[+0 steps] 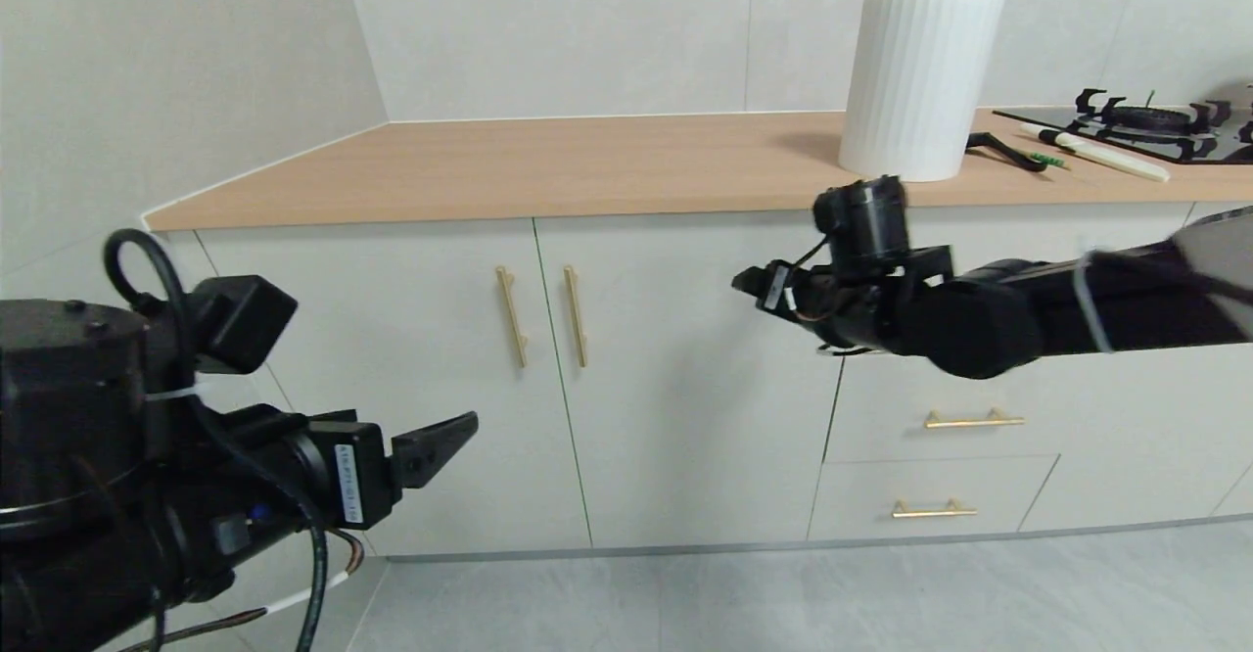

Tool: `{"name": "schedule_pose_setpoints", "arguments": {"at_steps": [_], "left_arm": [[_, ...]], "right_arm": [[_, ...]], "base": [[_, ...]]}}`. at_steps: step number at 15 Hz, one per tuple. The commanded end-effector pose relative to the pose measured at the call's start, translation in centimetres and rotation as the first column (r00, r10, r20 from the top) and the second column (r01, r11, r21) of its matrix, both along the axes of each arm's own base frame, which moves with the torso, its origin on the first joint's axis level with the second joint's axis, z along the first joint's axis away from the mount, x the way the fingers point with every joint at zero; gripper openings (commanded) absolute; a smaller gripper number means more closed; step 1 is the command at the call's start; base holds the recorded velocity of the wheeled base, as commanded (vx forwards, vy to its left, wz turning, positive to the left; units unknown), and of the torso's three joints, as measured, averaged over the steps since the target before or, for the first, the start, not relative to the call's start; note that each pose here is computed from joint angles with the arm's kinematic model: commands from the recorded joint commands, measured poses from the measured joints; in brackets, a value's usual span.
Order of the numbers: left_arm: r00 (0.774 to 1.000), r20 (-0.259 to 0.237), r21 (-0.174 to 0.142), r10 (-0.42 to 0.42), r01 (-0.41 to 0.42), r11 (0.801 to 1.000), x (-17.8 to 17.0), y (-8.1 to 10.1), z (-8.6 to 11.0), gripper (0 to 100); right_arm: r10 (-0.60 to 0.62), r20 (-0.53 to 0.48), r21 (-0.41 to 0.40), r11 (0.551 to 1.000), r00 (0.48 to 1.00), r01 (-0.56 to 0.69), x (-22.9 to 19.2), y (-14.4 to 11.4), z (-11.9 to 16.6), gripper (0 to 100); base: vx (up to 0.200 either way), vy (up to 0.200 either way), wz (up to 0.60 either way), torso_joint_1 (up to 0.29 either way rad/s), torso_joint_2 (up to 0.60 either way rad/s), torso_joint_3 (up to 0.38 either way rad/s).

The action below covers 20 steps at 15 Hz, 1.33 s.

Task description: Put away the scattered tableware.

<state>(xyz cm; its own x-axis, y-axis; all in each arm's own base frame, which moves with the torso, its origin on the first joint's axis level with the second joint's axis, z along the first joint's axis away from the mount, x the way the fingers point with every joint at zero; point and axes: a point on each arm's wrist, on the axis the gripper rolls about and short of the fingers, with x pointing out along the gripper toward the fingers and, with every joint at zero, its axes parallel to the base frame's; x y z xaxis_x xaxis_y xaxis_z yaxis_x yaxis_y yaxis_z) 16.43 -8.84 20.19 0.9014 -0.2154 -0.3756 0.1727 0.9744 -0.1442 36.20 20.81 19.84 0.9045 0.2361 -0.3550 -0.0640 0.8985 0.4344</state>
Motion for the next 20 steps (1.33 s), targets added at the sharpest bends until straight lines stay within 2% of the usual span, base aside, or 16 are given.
{"name": "schedule_pose_setpoints", "arguments": {"at_steps": [1,3,4,6,8,11,14,16,17,19,20], "left_arm": [[0.992,0.113,-0.001,0.049,-0.049,0.999,-2.9,2.5,1.5,100],[0.987,0.153,0.02,0.045,-0.048,0.999,-5.0,3.6,1.0,100],[0.98,0.194,0.053,0.044,-0.055,0.997,-6.8,4.8,0.6,100],[0.97,0.233,0.037,0.065,-0.075,0.996,-9.1,6.1,-0.2,100],[0.95,0.293,0.001,0.105,-0.11,0.994,-12.1,7.7,-0.5,100],[0.917,0.359,-0.036,0.172,-0.171,0.985,-16.3,9.5,-1.5,100],[0.887,0.395,-0.055,0.24,-0.238,0.97,-19.1,10.3,-3.0,100],[0.869,0.409,-0.033,0.276,-0.289,0.957,-19.9,10.3,-4.3,100],[0.865,0.414,-0.011,0.284,-0.307,0.952,-20.0,10.2,-4.8,100],[0.842,0.432,0.031,0.322,-0.371,0.928,-20.4,10.0,-6.1,100],[0.836,0.435,0.028,0.333,-0.382,0.924,-20.3,10.0,-6.2,100]], "right_arm": [[0.039,0.102,-0.015,0.999,0.994,-0.037,-13.6,-7.9,5.9,100],[0.053,0.151,-0.055,0.998,0.987,-0.045,-18.7,-11.1,5.5,100],[0.039,0.202,-0.103,0.995,0.979,-0.018,-22.4,-13.9,4.7,100],[-0.024,0.285,-0.171,0.982,0.958,0.076,-25.8,-17.1,4.1,100],[-0.104,0.403,-0.174,0.967,0.909,0.188,-29.9,-19.6,3.9,100],[-0.126,0.503,-0.226,0.936,0.855,0.271,-35.9,-21.3,1.3,100],[-0.201,0.525,-0.264,0.885,0.827,0.383,-39.7,-21.6,-1.1,100],[-0.235,0.545,-0.259,0.866,0.805,0.428,-41.3,-21.4,-2.8,100],[-0.235,0.551,-0.266,0.86,0.801,0.435,-41.8,-21.3,-3.5,100],[-0.236,0.538,-0.296,0.846,0.809,0.443,-42.3,-21.2,-5.3,100],[-0.237,0.519,-0.306,0.846,0.821,0.438,-41.9,-21.2,-5.9,100]], "base": [[0.0,0.0,0.0,0.0,0.0,0.0],[0.0,0.0,0.0,0.0,0.0,0.0],[0.0,0.0,0.0,0.0,0.0,0.0],[0.0,0.0,0.0,0.0,0.0,0.0],[0.0,0.0,0.0,0.0,0.0,0.0],[0.0,0.0,0.0,0.0,0.0,0.0],[0.0,0.0,0.0,0.0,0.0,0.0],[0.0,0.0,0.0,0.0,0.0,0.0],[0.0,0.0,0.0,0.0,0.0,0.0],[0.0,0.0,0.0,0.0,0.0,0.0],[0.0,0.0,0.0,0.0,0.0,0.0]]}}
